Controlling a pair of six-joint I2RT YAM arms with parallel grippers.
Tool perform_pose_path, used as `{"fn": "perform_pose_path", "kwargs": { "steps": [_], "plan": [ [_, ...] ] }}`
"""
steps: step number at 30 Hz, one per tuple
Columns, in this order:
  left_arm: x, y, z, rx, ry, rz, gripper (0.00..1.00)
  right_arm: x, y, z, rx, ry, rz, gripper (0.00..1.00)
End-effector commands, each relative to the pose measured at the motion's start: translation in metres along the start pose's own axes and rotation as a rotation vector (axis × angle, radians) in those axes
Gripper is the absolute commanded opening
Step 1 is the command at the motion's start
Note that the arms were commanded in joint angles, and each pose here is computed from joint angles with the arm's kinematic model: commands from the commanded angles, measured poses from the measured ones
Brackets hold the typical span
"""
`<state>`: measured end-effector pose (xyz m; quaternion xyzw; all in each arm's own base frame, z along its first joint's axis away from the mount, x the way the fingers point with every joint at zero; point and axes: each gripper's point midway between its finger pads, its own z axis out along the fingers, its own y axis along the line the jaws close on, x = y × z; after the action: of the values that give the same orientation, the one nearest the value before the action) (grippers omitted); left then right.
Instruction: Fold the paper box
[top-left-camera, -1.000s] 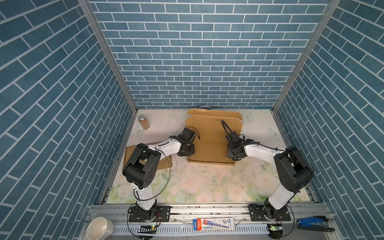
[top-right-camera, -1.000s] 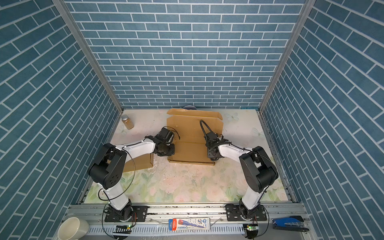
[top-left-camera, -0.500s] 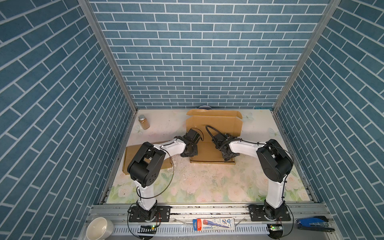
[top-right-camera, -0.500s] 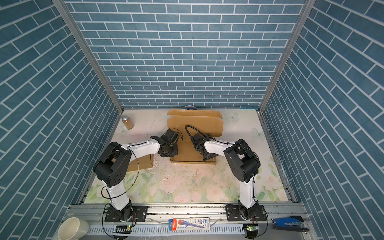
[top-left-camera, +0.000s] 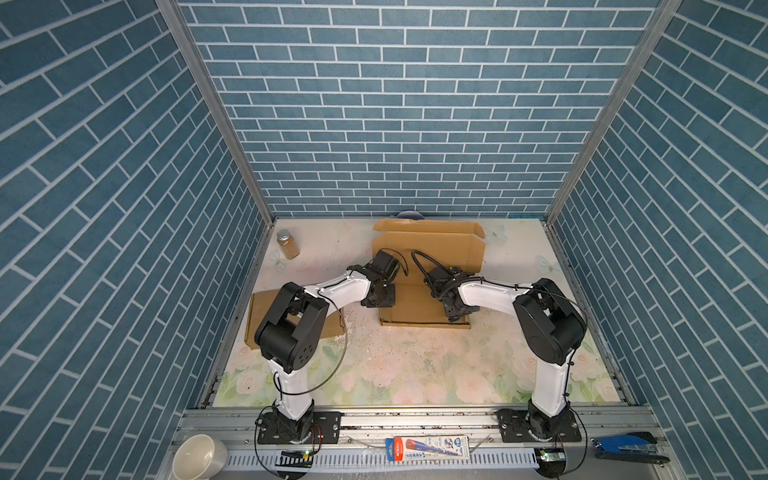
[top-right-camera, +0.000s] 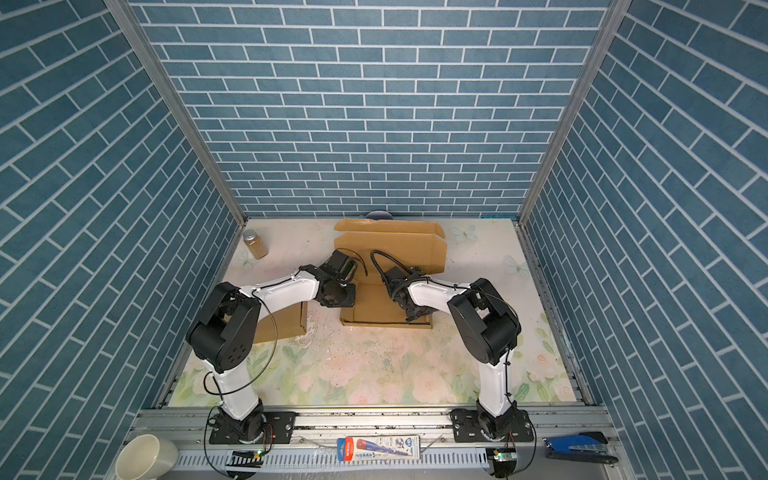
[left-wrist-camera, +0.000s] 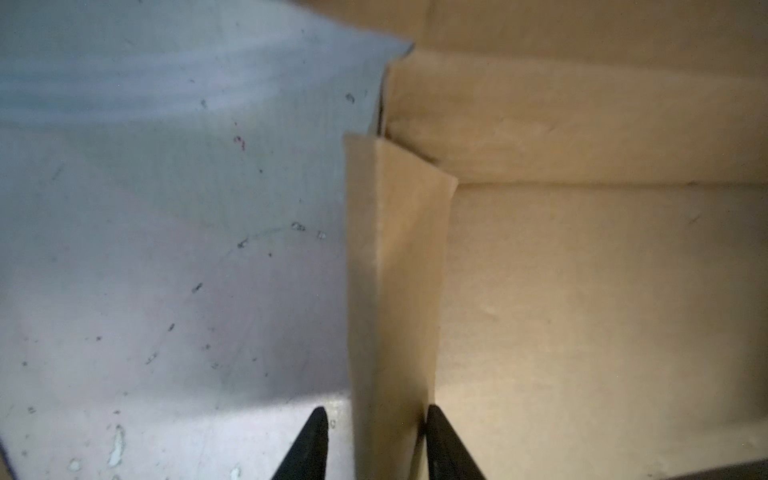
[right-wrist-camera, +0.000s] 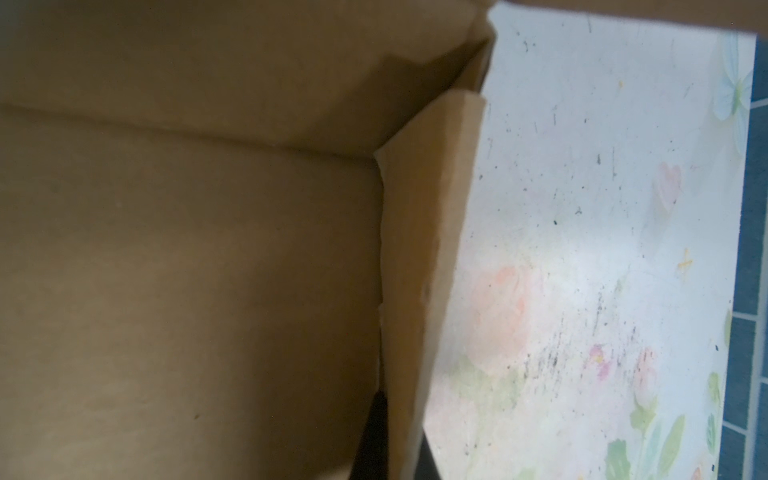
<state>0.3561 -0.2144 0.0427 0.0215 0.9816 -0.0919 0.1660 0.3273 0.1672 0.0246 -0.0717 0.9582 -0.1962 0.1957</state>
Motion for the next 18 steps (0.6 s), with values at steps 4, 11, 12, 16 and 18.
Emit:
{"fn": "perform_pose_path", "kwargs": {
  "steps": [4,11,12,16,18],
  "plan": [
    [-0.017,0.002,-0.018,0.005,-0.017,0.051,0.42,0.021,-0.007,0.005,0.029,0.079,-0.055,0.00],
    [-0.007,0.008,0.015,-0.024,0.037,0.080,0.30,0.018,-0.001,-0.001,-0.019,0.084,-0.042,0.00],
    [-0.005,0.010,0.019,-0.038,0.040,0.086,0.29,0.017,-0.001,-0.002,-0.024,0.081,-0.038,0.00],
    [0.000,0.028,0.021,-0.169,0.030,0.140,0.16,0.016,-0.003,-0.005,-0.015,0.081,-0.034,0.00],
    [0.001,0.035,0.018,-0.248,0.008,0.171,0.08,0.017,-0.006,-0.008,-0.009,0.083,-0.025,0.00]
  ]
}}
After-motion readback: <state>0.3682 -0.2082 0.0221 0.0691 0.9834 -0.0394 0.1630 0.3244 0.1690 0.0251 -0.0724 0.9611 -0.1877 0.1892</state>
